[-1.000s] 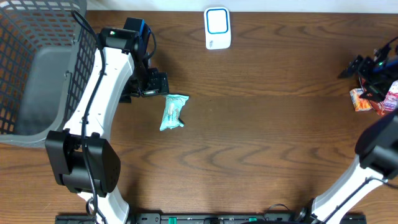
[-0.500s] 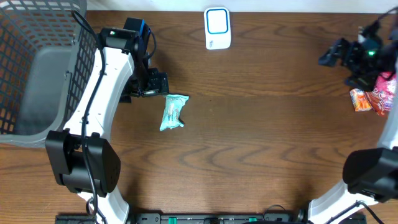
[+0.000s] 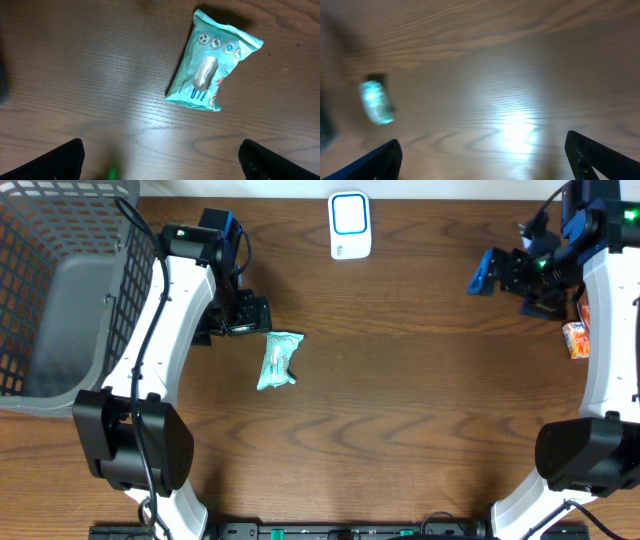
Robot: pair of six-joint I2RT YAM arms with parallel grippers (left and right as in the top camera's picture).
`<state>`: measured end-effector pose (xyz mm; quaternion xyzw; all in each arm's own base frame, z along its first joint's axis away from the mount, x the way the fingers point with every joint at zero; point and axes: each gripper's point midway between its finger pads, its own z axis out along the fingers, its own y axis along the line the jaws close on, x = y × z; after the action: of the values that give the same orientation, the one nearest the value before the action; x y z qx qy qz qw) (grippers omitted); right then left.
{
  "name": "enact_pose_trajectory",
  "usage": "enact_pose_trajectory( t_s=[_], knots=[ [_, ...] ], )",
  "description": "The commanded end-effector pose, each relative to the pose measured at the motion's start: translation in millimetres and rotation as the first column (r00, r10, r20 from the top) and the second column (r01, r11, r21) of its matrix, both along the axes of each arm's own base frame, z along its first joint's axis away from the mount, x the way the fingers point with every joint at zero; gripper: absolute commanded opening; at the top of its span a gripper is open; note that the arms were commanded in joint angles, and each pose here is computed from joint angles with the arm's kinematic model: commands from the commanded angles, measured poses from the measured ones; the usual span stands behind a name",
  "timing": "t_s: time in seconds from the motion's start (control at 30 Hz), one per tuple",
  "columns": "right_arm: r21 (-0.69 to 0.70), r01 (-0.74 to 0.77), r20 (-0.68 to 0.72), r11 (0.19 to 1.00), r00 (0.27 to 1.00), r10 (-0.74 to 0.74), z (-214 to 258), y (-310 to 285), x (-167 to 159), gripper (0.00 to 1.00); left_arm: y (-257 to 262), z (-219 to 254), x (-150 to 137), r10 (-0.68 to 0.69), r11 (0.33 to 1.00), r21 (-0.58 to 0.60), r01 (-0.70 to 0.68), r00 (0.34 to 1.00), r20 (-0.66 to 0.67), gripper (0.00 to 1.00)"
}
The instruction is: Scan the item barcode
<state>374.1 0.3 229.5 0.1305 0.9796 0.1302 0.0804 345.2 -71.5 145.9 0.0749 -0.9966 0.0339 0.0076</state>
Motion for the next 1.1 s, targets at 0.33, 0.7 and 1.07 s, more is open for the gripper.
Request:
enact_pose_trajectory(
  t_s=[0.33,0.7,1.07],
  knots=[
    [-0.221,0.013,-0.034,0.975,0.999,-0.021,-9,-36,-4,0.99,3,2,-1,-0.006,1.0,0.009,0.006,1.0,0.006,0.98],
    [-0.221,0.013,-0.034,0.975,0.999,-0.021,-9,-36,-4,0.99,1,2,5,-0.003,1.0,-0.003,0.003,1.0,0.026,0.98],
    [-0.221,0.013,-0.034,0.975,0.999,-0.021,-9,-36,-4,0.99,8,1,17,-0.061,0.998,0.032,0.059,0.995,0.079,0.98]
  ],
)
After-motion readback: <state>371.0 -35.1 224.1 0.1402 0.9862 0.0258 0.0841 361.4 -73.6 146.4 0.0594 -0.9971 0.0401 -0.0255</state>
